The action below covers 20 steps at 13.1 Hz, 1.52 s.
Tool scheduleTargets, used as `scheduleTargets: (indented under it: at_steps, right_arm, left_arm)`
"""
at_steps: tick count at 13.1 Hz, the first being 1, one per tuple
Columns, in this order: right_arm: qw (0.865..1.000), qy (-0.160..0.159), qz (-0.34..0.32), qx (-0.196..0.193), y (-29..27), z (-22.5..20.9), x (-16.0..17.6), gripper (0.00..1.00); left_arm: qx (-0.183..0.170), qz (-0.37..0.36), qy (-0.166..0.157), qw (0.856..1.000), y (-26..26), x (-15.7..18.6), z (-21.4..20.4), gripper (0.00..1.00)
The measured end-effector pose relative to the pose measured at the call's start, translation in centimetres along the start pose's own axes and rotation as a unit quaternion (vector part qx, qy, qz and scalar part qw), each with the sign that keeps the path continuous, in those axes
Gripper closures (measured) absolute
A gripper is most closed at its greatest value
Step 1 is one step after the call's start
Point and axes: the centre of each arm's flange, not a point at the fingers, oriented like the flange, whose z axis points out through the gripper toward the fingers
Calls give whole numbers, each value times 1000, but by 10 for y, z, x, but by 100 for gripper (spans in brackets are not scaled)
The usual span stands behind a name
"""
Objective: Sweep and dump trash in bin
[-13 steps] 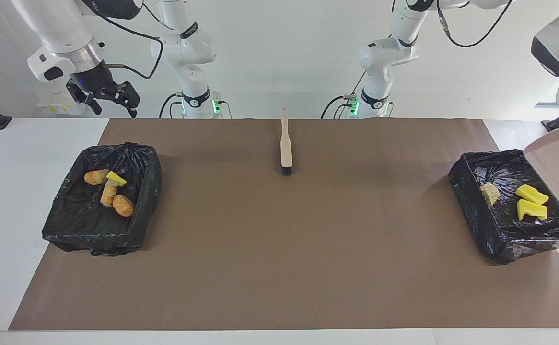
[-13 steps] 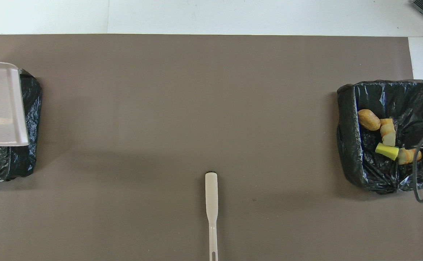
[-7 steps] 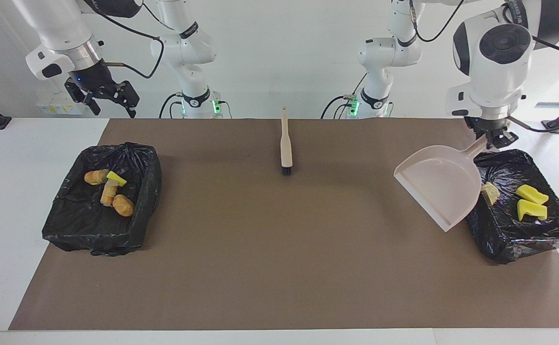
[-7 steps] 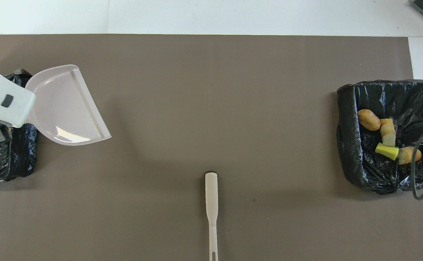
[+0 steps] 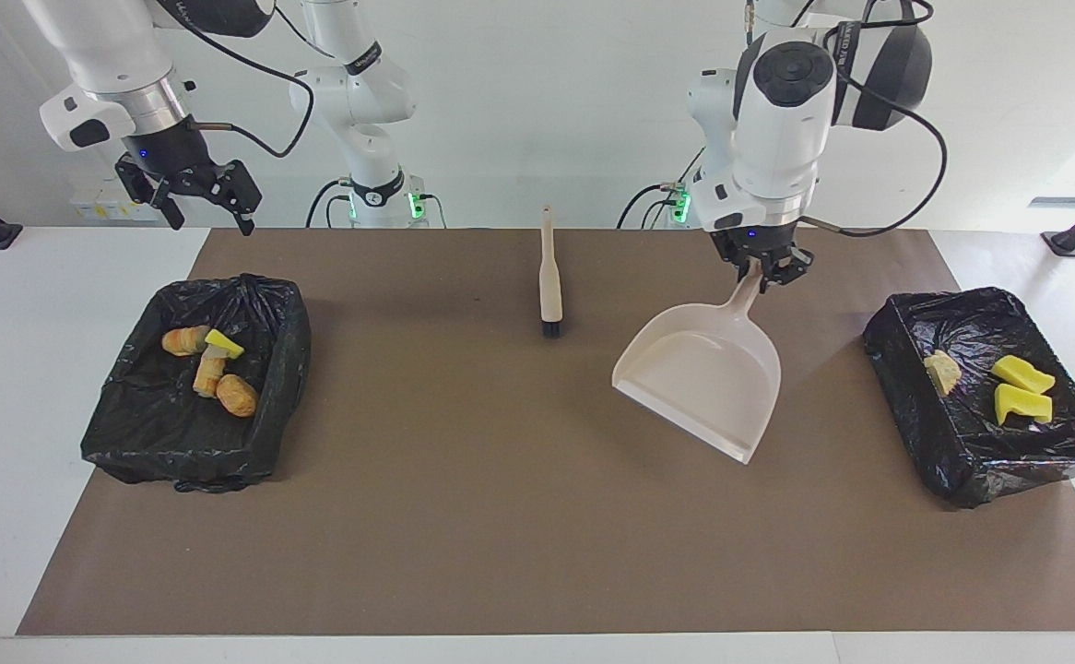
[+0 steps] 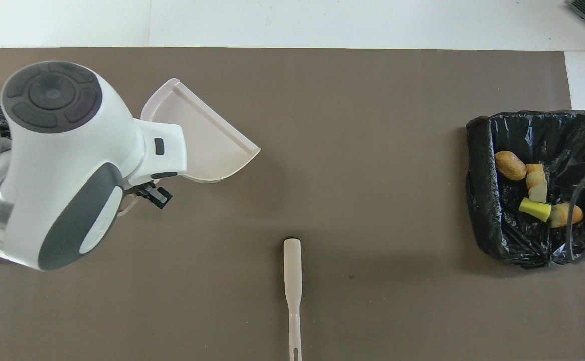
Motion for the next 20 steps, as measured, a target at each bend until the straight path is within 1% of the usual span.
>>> scheduleTargets:
  at_steps: [3,6,9,13,14,15,17,19,20]
  right_arm:
    - [1000,0,1,-1,1,1,1,0]
    - [1000,8,1,-7,2,0,3,0]
    - [1000,8,1,-10,3,0,3,0]
    - [1000,16,0,-10,3,-1,5,0]
    - [1000,16,0,-10,3,-1,5,0]
    - [1000,16,0,-10,3,-1,5,0]
    - [1000,17,1,-11,3,-1,5,0]
    - [1000,27,1,-11,4,-3,8,0]
    - [1000,29,2,-11,4,-3,8,0]
  left_arm:
    - [-21,-62,30,997,36,45,38,69]
    - [-39,-131,58,989,88,86,73,69]
    - [-60,-178,80,979,125,113,103,69]
    - [-79,-219,89,968,157,132,156,69]
    - [-80,-220,91,968,160,133,160,61]
    - [-80,-222,93,967,158,133,160,52]
    - [-80,-235,102,963,142,131,150,26]
    - [-80,-264,121,953,101,125,127,1]
    - [-79,-285,129,946,71,119,117,0]
